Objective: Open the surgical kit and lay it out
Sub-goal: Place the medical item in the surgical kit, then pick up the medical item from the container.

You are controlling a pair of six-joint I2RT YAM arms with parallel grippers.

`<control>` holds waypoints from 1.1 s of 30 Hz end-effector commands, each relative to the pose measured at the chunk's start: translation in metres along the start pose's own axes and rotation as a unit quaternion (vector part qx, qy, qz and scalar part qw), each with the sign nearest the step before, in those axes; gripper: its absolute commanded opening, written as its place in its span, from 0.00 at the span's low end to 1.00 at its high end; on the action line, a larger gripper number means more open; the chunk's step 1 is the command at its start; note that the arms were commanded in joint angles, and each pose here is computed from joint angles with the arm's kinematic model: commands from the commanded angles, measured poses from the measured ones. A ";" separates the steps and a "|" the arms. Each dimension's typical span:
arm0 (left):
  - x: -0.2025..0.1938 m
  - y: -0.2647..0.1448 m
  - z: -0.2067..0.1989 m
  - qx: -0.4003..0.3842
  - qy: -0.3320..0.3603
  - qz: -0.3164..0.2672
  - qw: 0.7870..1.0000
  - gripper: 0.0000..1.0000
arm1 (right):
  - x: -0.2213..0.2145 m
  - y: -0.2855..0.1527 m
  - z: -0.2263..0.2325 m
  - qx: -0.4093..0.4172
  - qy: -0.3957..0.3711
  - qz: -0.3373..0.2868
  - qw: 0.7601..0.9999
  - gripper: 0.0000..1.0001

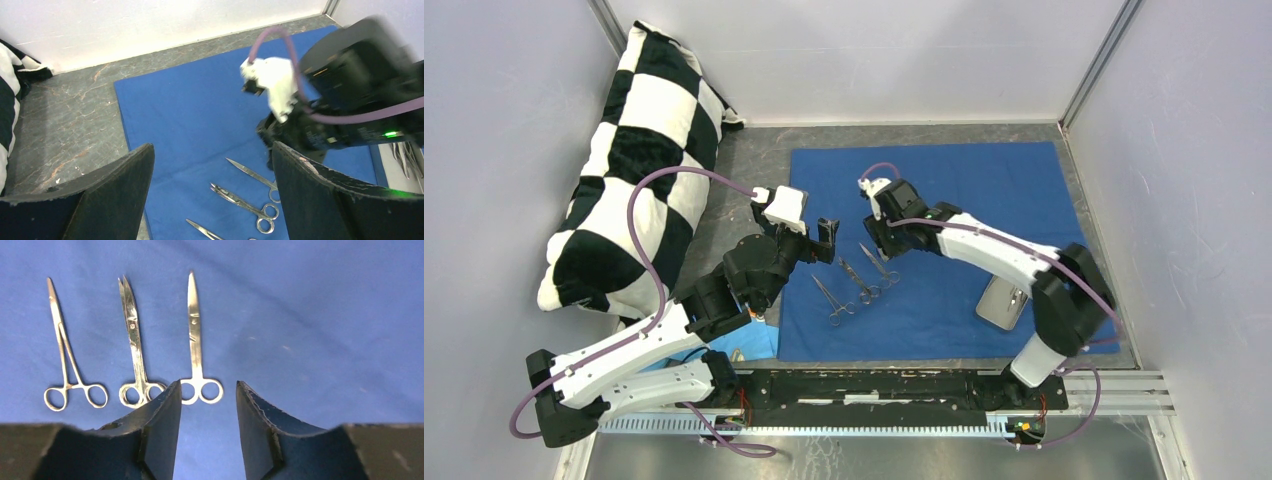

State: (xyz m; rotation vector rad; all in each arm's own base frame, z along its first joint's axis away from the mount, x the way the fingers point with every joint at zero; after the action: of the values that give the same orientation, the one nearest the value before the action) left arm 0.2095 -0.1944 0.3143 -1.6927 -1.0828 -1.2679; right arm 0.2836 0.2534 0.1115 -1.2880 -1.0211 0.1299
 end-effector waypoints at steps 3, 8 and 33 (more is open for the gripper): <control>0.013 0.000 -0.001 -0.001 -0.010 -0.024 1.000 0.92 | -0.021 -0.085 -0.048 -0.136 0.048 -0.042 0.989 0.53; 0.008 0.002 -0.004 -0.005 -0.008 -0.016 1.000 0.92 | -0.104 -0.115 -0.103 -0.205 0.188 -0.052 0.959 0.52; 0.005 0.004 -0.006 -0.006 0.000 -0.009 1.000 0.93 | -0.200 -0.076 -0.177 -0.145 0.467 -0.137 0.862 0.29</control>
State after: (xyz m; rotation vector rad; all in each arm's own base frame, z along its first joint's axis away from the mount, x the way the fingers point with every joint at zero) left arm 0.2113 -0.1981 0.3099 -1.6888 -1.0637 -1.2662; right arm 0.2401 -0.0180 0.0737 -1.2629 -0.3255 -0.7752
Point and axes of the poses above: each gripper's point midway between its finger pads, its own y axis out along the fingers, its own z axis along the line the jaws close on, x = y × z, the point moved 4 cm from there along -y, back along the fingers, and after that the axes turned 11 degrees about -y, right-handed, at the moved point
